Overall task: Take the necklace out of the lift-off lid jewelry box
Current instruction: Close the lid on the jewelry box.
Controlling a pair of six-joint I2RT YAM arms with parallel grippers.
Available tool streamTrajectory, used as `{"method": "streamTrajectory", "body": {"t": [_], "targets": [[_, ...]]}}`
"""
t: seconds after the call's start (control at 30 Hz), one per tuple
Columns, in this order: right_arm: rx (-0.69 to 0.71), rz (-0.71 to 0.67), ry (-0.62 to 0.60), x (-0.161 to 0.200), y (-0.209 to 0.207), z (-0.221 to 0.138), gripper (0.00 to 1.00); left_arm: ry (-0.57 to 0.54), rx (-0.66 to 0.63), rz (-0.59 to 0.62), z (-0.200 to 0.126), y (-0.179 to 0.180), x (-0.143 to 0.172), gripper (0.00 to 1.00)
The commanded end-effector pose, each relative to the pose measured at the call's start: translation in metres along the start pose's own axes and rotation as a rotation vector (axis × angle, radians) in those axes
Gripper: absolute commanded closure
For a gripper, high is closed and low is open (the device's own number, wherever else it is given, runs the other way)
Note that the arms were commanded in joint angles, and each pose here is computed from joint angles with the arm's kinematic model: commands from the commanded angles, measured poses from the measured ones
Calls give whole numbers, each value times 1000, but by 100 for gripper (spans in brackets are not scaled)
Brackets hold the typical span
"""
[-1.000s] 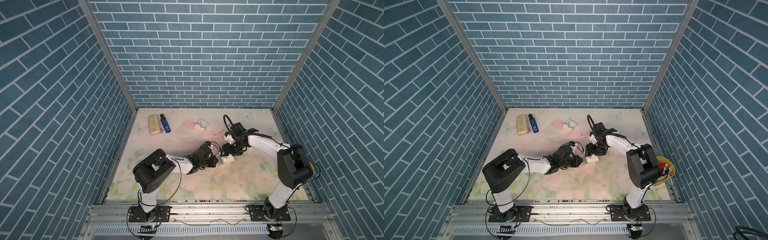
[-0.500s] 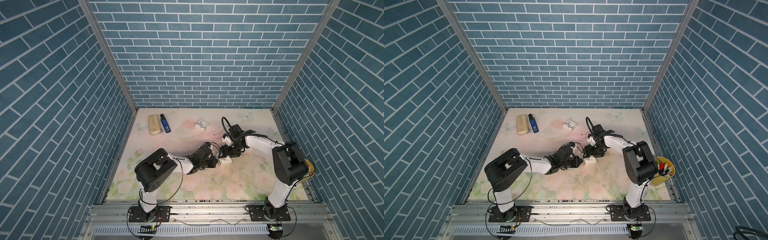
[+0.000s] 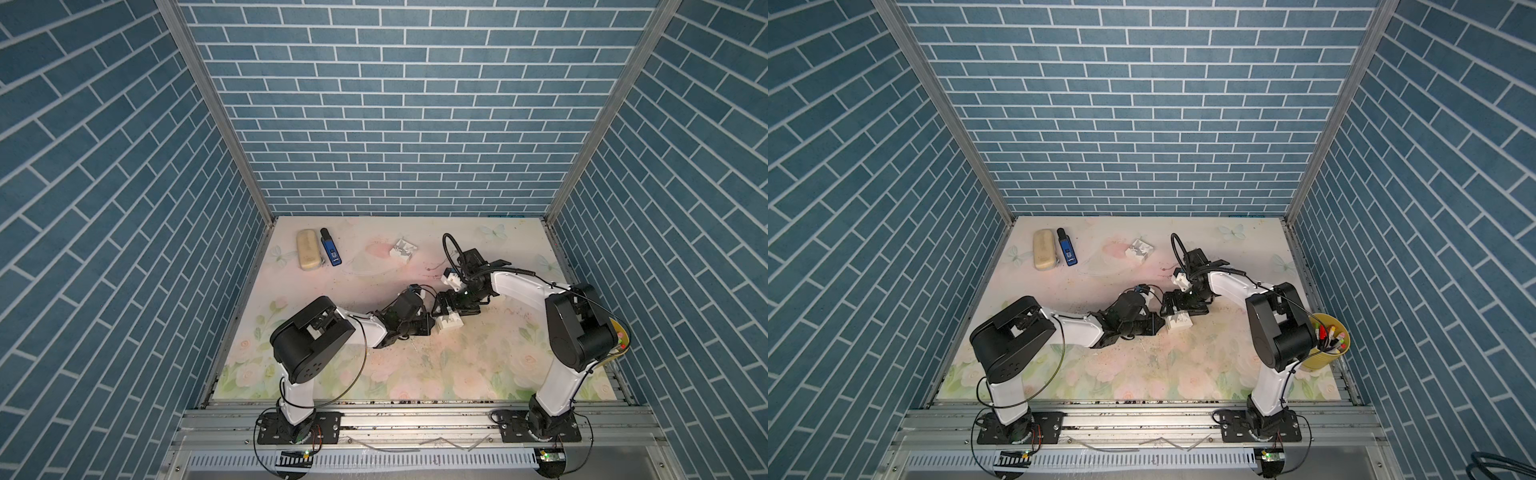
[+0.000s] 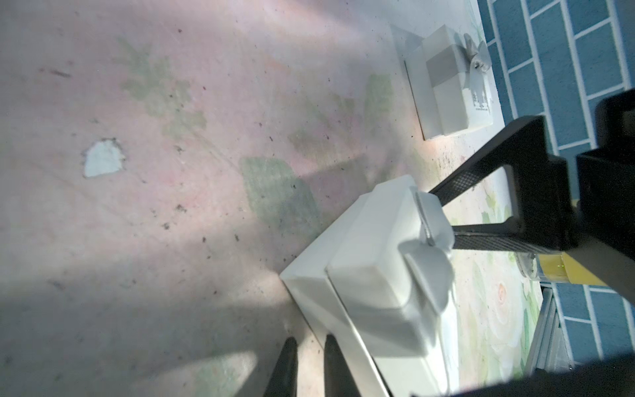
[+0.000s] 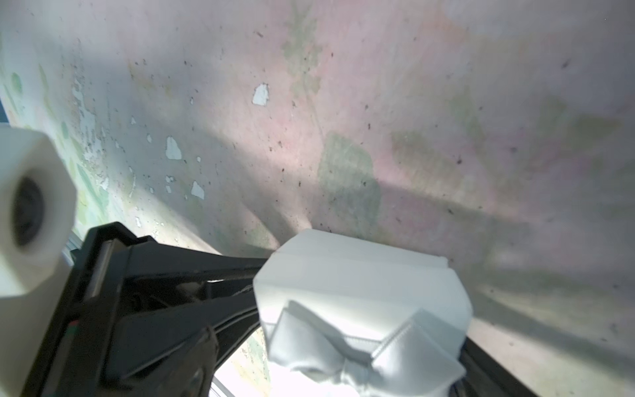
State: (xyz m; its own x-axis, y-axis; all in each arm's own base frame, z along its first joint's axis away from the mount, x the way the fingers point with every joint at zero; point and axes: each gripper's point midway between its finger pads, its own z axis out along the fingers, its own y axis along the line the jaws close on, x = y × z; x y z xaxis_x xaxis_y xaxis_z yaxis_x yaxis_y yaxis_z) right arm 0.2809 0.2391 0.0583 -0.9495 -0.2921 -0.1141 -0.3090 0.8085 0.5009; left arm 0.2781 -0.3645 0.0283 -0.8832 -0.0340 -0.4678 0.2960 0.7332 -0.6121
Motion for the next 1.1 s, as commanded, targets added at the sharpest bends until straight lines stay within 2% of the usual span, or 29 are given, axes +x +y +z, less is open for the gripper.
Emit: {"method": "streamTrajectory", "body": {"t": [0.0, 0.43, 0.63, 0.9, 1.07], "targets": [[-67, 18, -39, -1, 10, -17, 1, -20, 5, 5, 0, -1, -7, 83], [-58, 55, -58, 5, -7, -26, 2, -19, 9, -2, -1, 1, -6, 83], [-79, 89, -109, 2, -15, -23, 10, -18, 13, -4, 0, 1, -6, 83], [-139, 98, -89, 1, -10, -13, 28, -19, 27, -11, 2, -2, -6, 83], [-168, 95, -85, 3, -6, -13, 30, -16, 34, -9, 4, -5, -5, 83]]}}
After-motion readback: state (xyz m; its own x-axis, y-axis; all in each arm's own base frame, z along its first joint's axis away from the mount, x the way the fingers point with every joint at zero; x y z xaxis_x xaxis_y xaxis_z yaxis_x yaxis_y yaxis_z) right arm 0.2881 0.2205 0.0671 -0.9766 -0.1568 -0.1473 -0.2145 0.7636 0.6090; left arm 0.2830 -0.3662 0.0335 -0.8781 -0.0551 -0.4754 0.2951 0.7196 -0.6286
